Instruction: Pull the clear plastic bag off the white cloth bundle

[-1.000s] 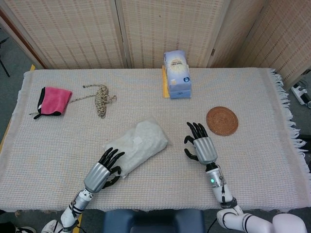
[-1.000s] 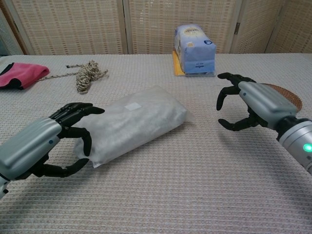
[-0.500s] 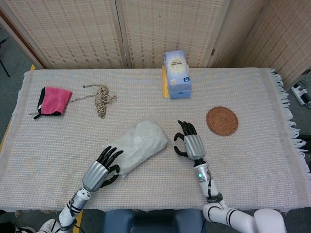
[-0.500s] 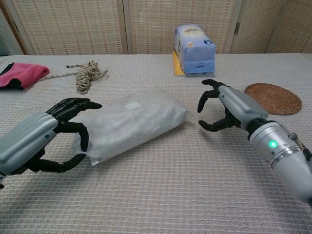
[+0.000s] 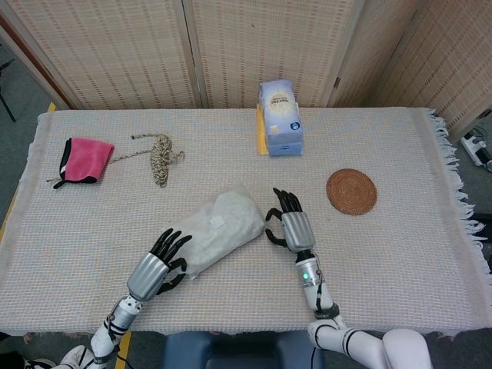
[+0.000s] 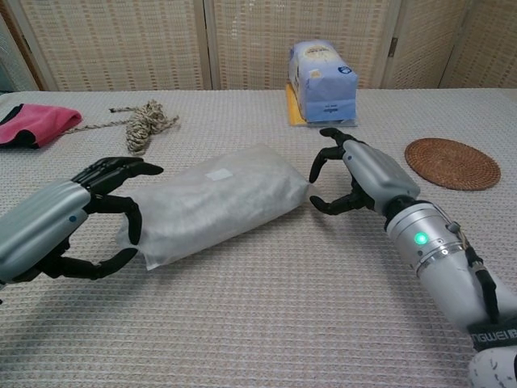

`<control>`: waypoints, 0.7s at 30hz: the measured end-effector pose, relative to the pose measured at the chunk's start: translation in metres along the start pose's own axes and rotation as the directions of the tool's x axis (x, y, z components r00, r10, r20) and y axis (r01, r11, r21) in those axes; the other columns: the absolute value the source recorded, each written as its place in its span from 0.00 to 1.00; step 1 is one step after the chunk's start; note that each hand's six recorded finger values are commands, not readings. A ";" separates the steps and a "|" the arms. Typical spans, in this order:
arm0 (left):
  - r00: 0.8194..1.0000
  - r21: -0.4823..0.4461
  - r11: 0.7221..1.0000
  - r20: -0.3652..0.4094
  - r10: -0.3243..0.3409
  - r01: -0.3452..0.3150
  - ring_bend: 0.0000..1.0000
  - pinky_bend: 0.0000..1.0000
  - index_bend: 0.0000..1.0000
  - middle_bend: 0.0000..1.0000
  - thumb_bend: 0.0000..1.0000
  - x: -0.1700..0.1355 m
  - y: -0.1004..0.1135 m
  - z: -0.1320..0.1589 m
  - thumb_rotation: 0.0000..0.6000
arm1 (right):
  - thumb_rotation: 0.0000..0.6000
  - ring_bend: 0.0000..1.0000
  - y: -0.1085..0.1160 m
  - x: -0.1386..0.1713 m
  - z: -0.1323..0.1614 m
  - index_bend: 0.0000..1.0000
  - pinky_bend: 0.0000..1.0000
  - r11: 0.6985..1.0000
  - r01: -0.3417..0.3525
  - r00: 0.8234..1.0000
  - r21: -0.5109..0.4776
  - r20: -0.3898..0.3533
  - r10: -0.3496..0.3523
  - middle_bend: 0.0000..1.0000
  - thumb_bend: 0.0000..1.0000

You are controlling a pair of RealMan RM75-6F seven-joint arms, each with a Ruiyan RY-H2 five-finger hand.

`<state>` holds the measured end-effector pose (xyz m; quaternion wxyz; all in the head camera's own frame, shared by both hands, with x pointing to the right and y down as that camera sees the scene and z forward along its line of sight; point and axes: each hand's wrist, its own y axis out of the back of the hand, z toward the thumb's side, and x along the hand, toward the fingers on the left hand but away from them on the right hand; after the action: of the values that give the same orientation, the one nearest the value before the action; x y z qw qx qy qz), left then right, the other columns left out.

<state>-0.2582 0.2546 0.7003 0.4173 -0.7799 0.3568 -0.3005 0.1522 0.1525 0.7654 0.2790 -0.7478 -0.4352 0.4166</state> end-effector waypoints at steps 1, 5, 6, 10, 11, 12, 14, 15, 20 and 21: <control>1.000 -0.002 1.000 -0.001 0.002 -0.002 0.00 0.00 0.76 0.15 0.48 0.000 0.001 0.000 1.00 | 1.00 0.00 0.000 -0.001 0.001 0.48 0.00 1.000 0.002 1.000 0.000 0.001 -0.002 0.03 0.27; 1.000 0.000 1.000 -0.002 0.008 -0.008 0.00 0.00 0.76 0.15 0.48 0.001 0.003 -0.001 1.00 | 1.00 0.00 -0.002 -0.003 0.002 0.48 0.00 1.000 0.003 1.000 0.007 0.004 -0.003 0.03 0.27; 1.000 0.000 1.000 -0.001 0.009 -0.009 0.00 0.00 0.76 0.15 0.48 0.001 0.003 -0.001 1.00 | 1.00 0.00 -0.003 -0.004 0.002 0.48 0.00 1.000 0.004 1.000 0.008 0.005 -0.004 0.03 0.27; 1.000 0.001 1.000 0.001 0.011 -0.011 0.00 0.00 0.76 0.15 0.48 0.001 0.004 -0.001 1.00 | 1.00 0.00 -0.005 -0.006 0.003 0.48 0.00 1.000 0.007 1.000 0.009 0.008 -0.007 0.03 0.28; 1.000 0.002 1.000 0.001 0.011 -0.011 0.00 0.00 0.76 0.15 0.48 0.001 0.005 -0.001 1.00 | 1.00 0.00 -0.005 -0.007 0.003 0.49 0.00 1.000 0.007 1.000 0.010 0.009 -0.007 0.03 0.28; 1.000 0.001 1.000 0.001 0.012 -0.012 0.00 0.00 0.76 0.15 0.48 0.001 0.005 -0.001 1.00 | 1.00 0.00 -0.006 -0.007 0.004 0.50 0.00 1.000 0.008 1.000 0.011 0.009 -0.008 0.03 0.28; 1.000 0.000 1.000 0.000 0.013 -0.013 0.00 0.00 0.76 0.15 0.48 0.002 0.005 -0.002 1.00 | 1.00 0.00 -0.007 -0.008 0.004 0.52 0.00 1.000 0.010 1.000 0.013 0.010 -0.010 0.04 0.29; 1.000 0.000 1.000 0.000 0.013 -0.013 0.00 0.00 0.76 0.15 0.48 0.002 0.005 -0.002 1.00 | 1.00 0.00 -0.007 -0.009 0.005 0.54 0.00 1.000 0.011 1.000 0.013 0.010 -0.011 0.05 0.29; 1.000 0.002 1.000 -0.004 0.014 -0.014 0.00 0.00 0.76 0.15 0.49 0.002 0.006 -0.004 1.00 | 1.00 0.00 -0.009 -0.011 0.003 0.60 0.00 1.000 0.014 1.000 0.020 0.017 -0.014 0.08 0.39; 1.000 0.002 1.000 -0.005 0.014 -0.014 0.00 0.00 0.76 0.15 0.49 0.002 0.007 -0.004 1.00 | 1.00 0.00 -0.009 -0.011 0.003 0.60 0.00 1.000 0.014 1.000 0.018 0.019 -0.014 0.08 0.40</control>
<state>-0.2625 0.2486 0.6968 0.4194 -0.7762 0.3631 -0.2997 0.1432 0.1468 0.7752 0.2845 -0.7382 -0.4392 0.4257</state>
